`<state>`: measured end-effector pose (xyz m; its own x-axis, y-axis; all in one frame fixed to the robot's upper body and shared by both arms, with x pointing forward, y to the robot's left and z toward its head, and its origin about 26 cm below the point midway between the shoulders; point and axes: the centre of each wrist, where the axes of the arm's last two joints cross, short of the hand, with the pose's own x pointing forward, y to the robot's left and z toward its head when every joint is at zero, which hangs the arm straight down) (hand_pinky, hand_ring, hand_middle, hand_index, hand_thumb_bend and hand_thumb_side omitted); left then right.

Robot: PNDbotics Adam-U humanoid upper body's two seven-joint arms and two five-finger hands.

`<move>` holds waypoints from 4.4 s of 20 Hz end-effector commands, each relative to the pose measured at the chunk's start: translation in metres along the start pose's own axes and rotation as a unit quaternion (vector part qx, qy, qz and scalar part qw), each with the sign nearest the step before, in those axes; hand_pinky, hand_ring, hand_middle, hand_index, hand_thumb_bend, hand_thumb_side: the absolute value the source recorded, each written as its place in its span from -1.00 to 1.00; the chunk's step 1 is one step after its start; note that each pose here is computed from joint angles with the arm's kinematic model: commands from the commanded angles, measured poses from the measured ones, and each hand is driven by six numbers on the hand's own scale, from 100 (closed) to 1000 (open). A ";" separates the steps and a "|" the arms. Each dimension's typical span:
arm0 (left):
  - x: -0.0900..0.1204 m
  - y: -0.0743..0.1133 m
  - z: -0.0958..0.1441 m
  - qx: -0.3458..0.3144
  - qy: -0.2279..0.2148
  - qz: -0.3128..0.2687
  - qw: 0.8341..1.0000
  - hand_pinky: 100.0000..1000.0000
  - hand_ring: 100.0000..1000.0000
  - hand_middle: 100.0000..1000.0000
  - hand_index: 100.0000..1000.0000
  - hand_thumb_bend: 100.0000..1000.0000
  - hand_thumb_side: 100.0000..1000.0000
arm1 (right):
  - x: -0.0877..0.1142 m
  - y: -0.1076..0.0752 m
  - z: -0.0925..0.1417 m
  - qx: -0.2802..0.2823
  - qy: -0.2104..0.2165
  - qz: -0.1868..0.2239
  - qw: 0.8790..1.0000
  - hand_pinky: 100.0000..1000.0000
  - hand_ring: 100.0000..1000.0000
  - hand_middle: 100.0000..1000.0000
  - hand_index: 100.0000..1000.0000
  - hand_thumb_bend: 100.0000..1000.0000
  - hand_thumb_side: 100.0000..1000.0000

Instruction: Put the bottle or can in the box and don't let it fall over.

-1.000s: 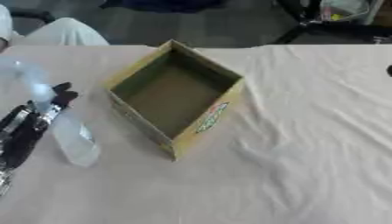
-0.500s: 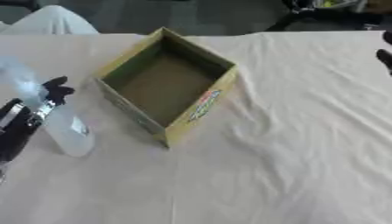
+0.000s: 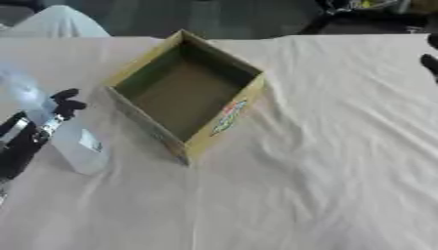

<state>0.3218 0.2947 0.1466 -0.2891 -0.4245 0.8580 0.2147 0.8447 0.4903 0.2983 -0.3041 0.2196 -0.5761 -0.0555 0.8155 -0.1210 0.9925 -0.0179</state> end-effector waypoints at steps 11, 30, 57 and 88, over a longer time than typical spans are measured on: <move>-0.016 -0.009 -0.004 -0.043 0.027 -0.023 0.998 1.00 1.00 1.00 0.50 -1.00 0.28 | 0.012 0.000 -0.004 0.011 -0.019 0.011 1.000 1.00 1.00 0.95 1.00 -1.00 -0.18; -0.031 -0.015 -0.006 -0.032 0.048 -0.036 0.998 1.00 0.99 1.00 -0.03 -1.00 -0.35 | 0.012 0.000 -0.005 0.009 -0.019 0.008 1.000 1.00 1.00 0.95 1.00 -1.00 -0.18; -0.046 -0.013 -0.005 0.039 0.018 -0.019 0.999 0.85 0.08 0.13 -0.98 -1.00 0.06 | 0.012 0.000 -0.005 0.005 -0.019 0.006 1.000 1.00 1.00 0.95 1.00 -1.00 -0.18; 0.129 0.005 -0.084 -0.007 -0.316 0.007 0.949 0.75 0.15 0.13 -0.98 -1.00 -0.01 | 0.012 0.001 -0.005 0.006 -0.014 -0.003 1.000 1.00 1.00 0.95 1.00 -1.00 -0.18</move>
<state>0.3638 0.2196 0.2653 -0.7734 -0.1321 0.6200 0.2373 0.8466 0.4764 0.2990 -0.3031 0.2219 -0.5713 -0.0723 0.8176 -0.1261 0.9920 -0.0004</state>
